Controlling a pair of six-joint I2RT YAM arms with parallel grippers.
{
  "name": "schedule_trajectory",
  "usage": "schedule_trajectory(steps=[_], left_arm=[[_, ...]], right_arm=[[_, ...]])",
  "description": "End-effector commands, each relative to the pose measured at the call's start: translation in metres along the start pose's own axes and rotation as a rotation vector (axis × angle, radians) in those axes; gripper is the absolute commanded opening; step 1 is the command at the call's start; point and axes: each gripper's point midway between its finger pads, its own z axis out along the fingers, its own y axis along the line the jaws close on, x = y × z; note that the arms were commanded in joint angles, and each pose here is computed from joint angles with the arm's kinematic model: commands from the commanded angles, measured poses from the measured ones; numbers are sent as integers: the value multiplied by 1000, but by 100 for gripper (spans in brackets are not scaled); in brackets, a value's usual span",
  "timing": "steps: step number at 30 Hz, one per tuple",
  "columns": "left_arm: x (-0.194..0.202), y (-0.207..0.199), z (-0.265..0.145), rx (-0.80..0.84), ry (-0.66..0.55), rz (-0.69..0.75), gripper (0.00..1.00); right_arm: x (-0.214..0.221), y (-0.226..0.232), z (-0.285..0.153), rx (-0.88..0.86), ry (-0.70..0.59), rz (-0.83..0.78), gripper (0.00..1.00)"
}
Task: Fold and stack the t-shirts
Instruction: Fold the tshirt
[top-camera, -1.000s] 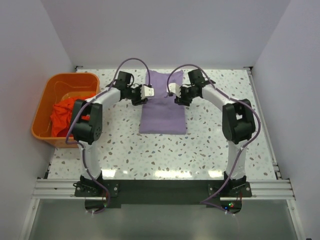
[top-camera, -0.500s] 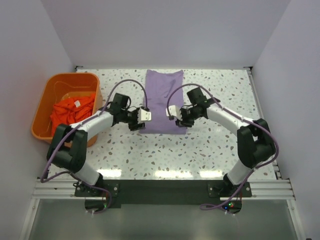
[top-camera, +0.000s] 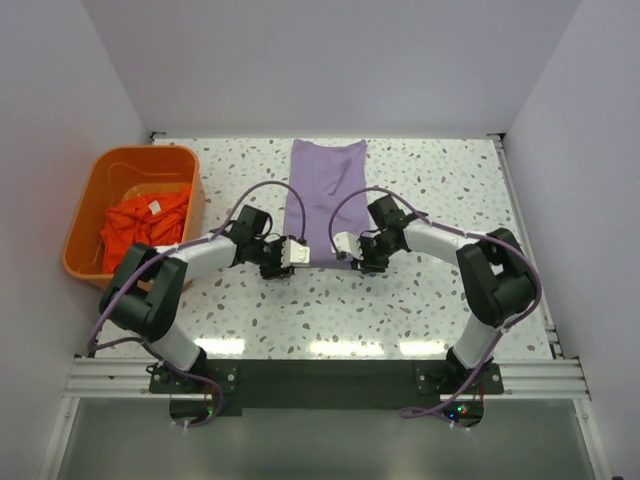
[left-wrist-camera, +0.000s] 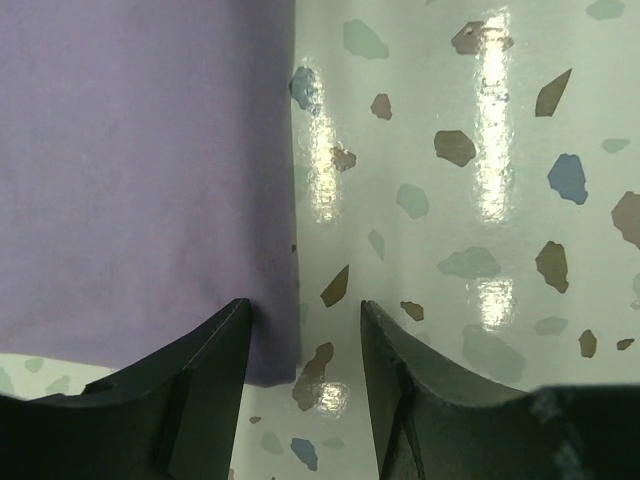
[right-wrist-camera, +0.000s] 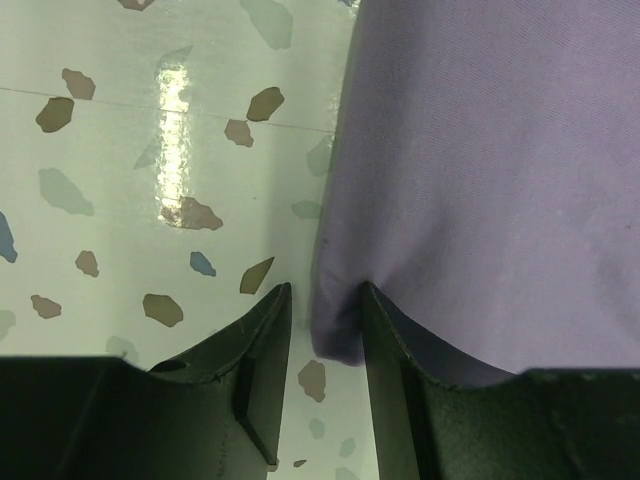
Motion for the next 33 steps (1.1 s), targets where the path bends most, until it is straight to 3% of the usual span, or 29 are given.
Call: schedule_trajectory(steps=[1, 5, 8, 9, 11, 13, 26, 33], left_arm=[[8, 5, 5, -18, 24, 37, 52], [11, 5, 7, -8, 35, 35, 43], [12, 4, 8, 6, 37, 34, 21], [11, 5, 8, 7, 38, 32, 16], [8, 7, 6, 3, 34, 38, 5], [0, 15, 1, -20, 22, 50, 0], [-67, 92, -65, -201, -102, 45, 0], [-83, 84, -84, -187, -113, 114, 0]], right_arm=[[12, -8, 7, 21, 49, -24, 38], [17, -6, 8, 27, 64, -33, 29], [19, -3, 7, 29, 68, -28, 13], [18, -4, 7, 30, 68, -28, 1], [13, -11, 2, 61, 59, -14, 0], [3, -21, -6, 93, 41, 5, 0], [-56, -76, -84, 259, -93, 49, 0], [-66, -74, -109, 280, -101, 26, 0]])
